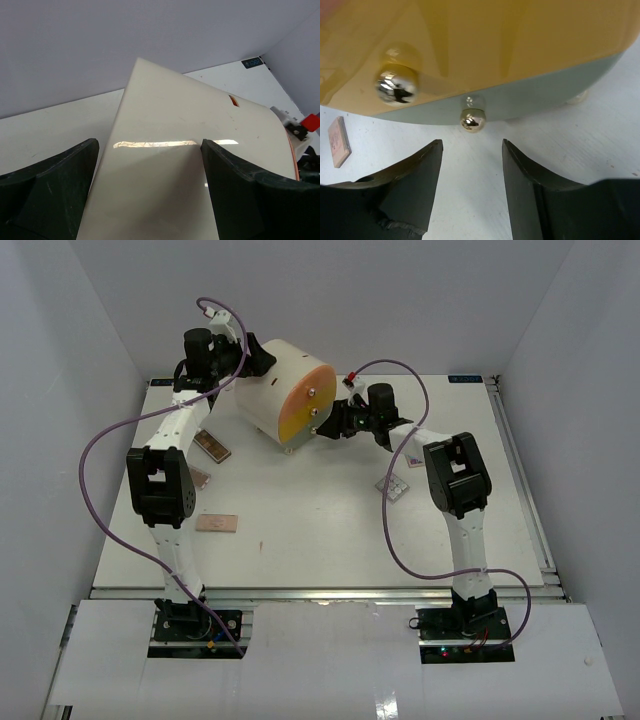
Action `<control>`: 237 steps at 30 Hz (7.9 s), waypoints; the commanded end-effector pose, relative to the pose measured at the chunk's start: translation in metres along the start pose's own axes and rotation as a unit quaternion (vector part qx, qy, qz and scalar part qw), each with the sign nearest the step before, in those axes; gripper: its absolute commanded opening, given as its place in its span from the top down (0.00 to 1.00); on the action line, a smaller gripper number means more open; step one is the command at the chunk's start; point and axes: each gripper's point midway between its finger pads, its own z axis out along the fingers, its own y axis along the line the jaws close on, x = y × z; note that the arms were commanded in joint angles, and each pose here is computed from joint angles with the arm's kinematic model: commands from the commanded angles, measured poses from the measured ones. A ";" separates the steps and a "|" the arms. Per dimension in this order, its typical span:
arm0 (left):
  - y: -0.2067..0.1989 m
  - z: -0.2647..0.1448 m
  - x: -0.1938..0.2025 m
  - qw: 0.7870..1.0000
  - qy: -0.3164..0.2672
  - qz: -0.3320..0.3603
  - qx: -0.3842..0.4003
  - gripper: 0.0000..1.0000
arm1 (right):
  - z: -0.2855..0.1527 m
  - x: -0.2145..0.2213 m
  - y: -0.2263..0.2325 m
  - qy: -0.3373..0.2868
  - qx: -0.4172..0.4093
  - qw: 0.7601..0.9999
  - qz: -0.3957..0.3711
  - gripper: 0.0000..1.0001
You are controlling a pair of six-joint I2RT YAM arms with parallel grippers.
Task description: Organize the makeup
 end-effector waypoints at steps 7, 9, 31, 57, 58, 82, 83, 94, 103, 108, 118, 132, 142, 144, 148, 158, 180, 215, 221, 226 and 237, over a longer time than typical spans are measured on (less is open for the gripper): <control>-0.011 -0.005 0.058 0.995 0.087 -0.050 0.020 0.06 | 0.015 -0.023 0.009 -0.024 -0.037 0.998 0.036 0.40; -0.013 -0.007 0.057 0.995 0.086 -0.049 0.020 0.06 | 0.018 -0.022 0.009 -0.024 -0.042 0.998 0.047 0.40; -0.017 -0.011 0.056 0.995 0.084 -0.052 0.026 0.06 | 0.033 -0.015 0.005 -0.020 -0.061 0.988 0.138 0.47; -0.014 -0.008 0.053 0.995 0.078 -0.068 0.016 0.06 | 0.005 -0.001 0.020 -0.007 -0.065 0.986 0.155 0.76; -0.014 -0.008 0.052 0.995 0.076 -0.067 0.015 0.06 | 0.001 -0.001 0.019 -0.008 -0.064 0.986 0.156 0.76; 0.011 -0.004 0.053 0.993 0.075 -0.086 -0.023 0.06 | -0.095 0.043 0.012 0.011 -0.021 0.987 0.157 0.64; 0.011 -0.005 0.049 0.993 0.072 -0.088 -0.024 0.06 | -0.094 0.042 0.012 0.011 -0.021 0.988 0.155 0.59; 0.017 -0.051 -0.074 0.992 -0.061 -0.083 -0.076 0.02 | -0.131 0.002 0.031 0.017 0.004 1.000 0.021 0.13; 0.028 -0.131 -0.125 0.974 -0.143 -0.081 -0.155 0.02 | -0.193 0.031 0.009 0.148 0.134 0.970 -0.135 0.04; 0.005 -0.175 -0.072 0.974 -0.117 -0.098 -0.169 0.02 | -0.218 0.069 -0.011 0.215 0.204 0.945 -0.142 0.03; -0.047 -0.251 0.051 0.983 -0.048 -0.098 -0.146 0.02 | -0.218 0.108 -0.023 0.269 0.235 0.921 -0.156 0.10; -0.052 -0.276 0.132 0.984 -0.003 -0.092 -0.152 0.02 | -0.200 0.131 -0.046 0.307 0.238 0.908 -0.156 0.09; -0.053 -0.278 0.132 0.984 -0.003 -0.093 -0.153 0.02 | -0.200 0.141 -0.046 0.316 0.231 0.908 -0.150 0.33; -0.053 -0.278 0.132 0.984 -0.003 -0.093 -0.154 0.02 | -0.202 0.135 -0.043 0.307 0.234 0.909 -0.155 0.54; -0.053 -0.278 0.132 0.984 -0.003 -0.095 -0.154 0.02 | -0.202 0.104 -0.026 0.270 0.222 0.920 -0.174 0.74; -0.052 -0.277 0.134 0.983 0.001 -0.097 -0.154 0.02 | -0.151 -0.042 0.063 0.150 0.181 0.919 -0.316 0.82; -0.049 -0.276 0.138 0.982 0.007 -0.100 -0.159 0.02 | -0.082 -0.054 0.022 0.156 0.251 0.900 -0.322 0.54; -0.018 -0.324 0.275 0.729 0.230 -0.435 -0.475 0.10 | -0.206 -0.016 0.118 0.059 -0.026 0.959 -0.277 0.10; -0.003 -0.311 0.293 0.695 0.230 -0.460 -0.502 0.10 | -0.210 -0.008 0.120 0.061 -0.032 0.960 -0.270 0.10; 0.010 -0.298 0.302 0.680 0.230 -0.467 -0.516 0.10 | -0.210 -0.005 0.122 0.061 -0.040 0.961 -0.268 0.10; 0.030 -0.285 0.334 0.641 0.296 -0.454 -0.544 0.26 | -0.211 -0.005 0.119 0.063 -0.033 0.959 -0.273 0.10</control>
